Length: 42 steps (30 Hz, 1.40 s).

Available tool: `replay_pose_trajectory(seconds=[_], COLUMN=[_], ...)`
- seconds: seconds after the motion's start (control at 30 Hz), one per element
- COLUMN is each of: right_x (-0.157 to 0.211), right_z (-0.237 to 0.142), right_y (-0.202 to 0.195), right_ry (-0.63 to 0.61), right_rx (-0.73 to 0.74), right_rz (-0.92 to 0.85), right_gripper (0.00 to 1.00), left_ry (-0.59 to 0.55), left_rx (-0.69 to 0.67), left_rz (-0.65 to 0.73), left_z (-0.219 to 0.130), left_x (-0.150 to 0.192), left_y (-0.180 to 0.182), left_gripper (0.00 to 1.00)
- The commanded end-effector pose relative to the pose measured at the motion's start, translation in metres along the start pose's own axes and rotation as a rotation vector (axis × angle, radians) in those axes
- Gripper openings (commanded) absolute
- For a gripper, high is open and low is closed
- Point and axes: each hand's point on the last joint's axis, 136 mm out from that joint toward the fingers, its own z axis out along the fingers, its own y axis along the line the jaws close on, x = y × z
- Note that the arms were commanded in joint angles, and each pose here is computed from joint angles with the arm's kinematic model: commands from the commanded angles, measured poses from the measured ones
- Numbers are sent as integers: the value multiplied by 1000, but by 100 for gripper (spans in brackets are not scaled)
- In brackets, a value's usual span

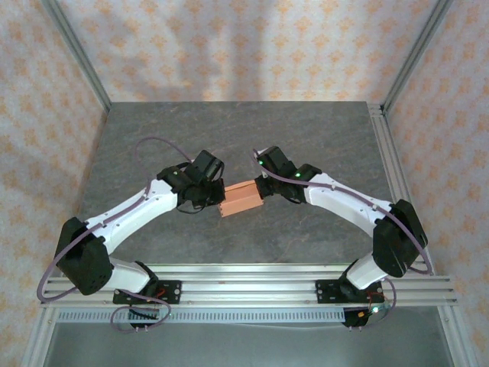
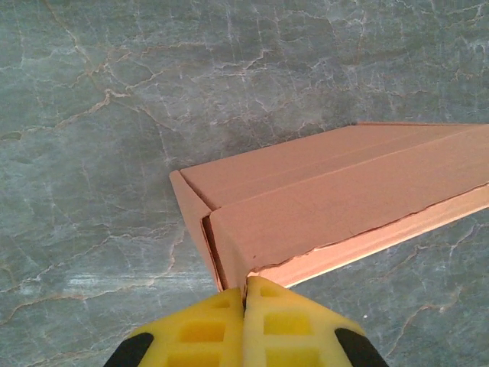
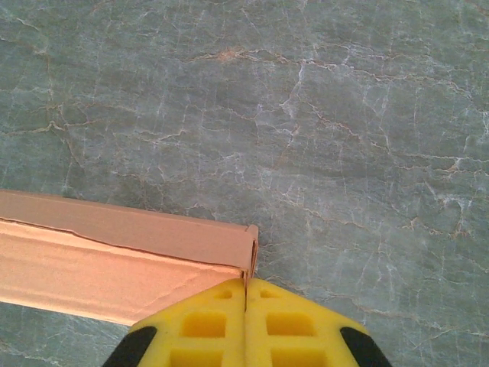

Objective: Fold the paper box

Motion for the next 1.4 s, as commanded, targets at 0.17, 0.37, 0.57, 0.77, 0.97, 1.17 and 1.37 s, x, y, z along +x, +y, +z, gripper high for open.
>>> replay_pose_trajectory(seconds=[0.17,0.37,0.57,0.77,0.97,1.17,1.37], right_x=[-1,5,11,27,21,-15,-41], right_z=[1,4,10,22,14,-31,-35], right_y=[1,0,-1,-4,7,12,-8], right_ry=[5,10,1,-41,-112,-315,-429], right_rx=[12,18,17,12,-69,-125,-37], right_rz=[-4,6,11,10,33,30,205], right_gripper=[0,0,0,0,17,70,79], left_ry=[9,26,51,79,99,99,104], left_rx=[28,-8,-31,-46,-59,-70,-69], left_rz=[-10,-2,-1,-9,-14,-6,14], left_z=[3,10,23,37,45,47,46], left_x=[-2,6,12,21,27,26,25], left_y=[-4,8,15,21,28,28,26], left_gripper=[0,0,0,0,0,0,0])
